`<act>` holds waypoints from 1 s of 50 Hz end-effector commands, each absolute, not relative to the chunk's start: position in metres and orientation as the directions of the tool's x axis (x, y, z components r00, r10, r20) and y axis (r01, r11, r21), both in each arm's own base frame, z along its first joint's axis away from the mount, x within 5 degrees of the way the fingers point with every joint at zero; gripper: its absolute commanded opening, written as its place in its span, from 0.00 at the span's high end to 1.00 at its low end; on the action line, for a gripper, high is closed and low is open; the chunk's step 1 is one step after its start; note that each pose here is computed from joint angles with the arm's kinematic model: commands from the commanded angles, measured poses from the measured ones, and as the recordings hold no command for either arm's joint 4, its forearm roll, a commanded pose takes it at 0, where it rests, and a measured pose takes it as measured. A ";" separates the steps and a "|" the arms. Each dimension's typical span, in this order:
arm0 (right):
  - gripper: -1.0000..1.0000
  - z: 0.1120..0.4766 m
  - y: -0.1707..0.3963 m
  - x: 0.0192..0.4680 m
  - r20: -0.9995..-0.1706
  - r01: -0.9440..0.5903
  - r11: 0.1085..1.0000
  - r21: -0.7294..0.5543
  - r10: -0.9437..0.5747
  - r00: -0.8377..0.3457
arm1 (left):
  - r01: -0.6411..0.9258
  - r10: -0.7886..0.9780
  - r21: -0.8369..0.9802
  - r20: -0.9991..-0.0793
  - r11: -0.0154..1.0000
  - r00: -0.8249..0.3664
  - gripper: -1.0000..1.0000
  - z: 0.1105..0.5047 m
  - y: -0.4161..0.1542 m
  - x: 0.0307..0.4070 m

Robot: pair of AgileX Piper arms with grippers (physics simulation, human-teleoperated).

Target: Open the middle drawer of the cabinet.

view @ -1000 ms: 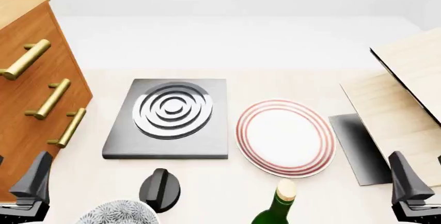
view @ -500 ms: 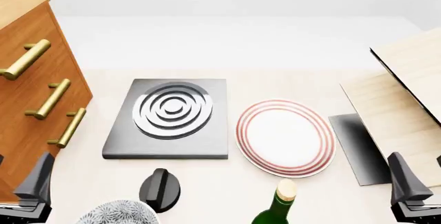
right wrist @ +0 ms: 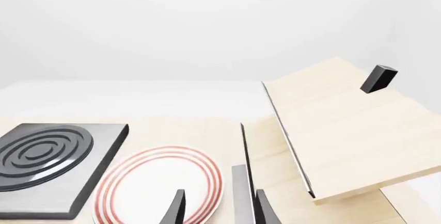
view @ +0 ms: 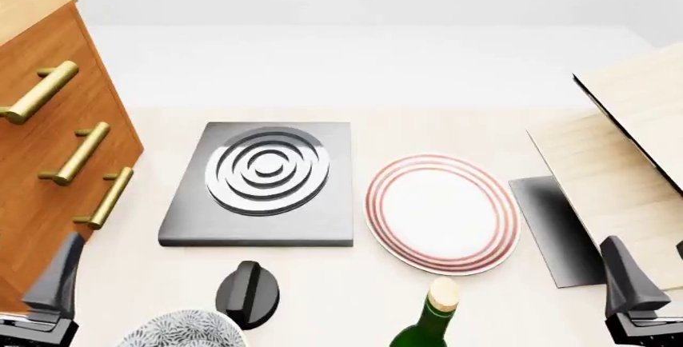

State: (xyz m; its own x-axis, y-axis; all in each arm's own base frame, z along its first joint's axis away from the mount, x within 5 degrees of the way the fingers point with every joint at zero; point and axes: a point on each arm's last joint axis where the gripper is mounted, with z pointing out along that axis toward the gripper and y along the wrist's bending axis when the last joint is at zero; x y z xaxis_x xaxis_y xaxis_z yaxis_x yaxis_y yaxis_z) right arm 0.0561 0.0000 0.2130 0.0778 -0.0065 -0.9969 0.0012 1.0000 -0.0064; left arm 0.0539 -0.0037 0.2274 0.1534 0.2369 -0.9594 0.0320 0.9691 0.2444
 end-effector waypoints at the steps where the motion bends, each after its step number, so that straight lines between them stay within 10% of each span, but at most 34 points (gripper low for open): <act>1: 0.00 0.214 0.000 0.056 -0.997 0.001 1.000 -0.005 -0.005 0.082 | 0.067 0.326 0.346 -0.922 0.936 0.210 0.00 0.246 -0.007 0.049; 50: 0.00 0.214 0.000 0.056 -0.997 0.002 1.000 -0.005 -0.005 0.082 | 0.110 0.620 0.643 -0.762 0.758 0.185 0.00 0.280 -0.011 0.053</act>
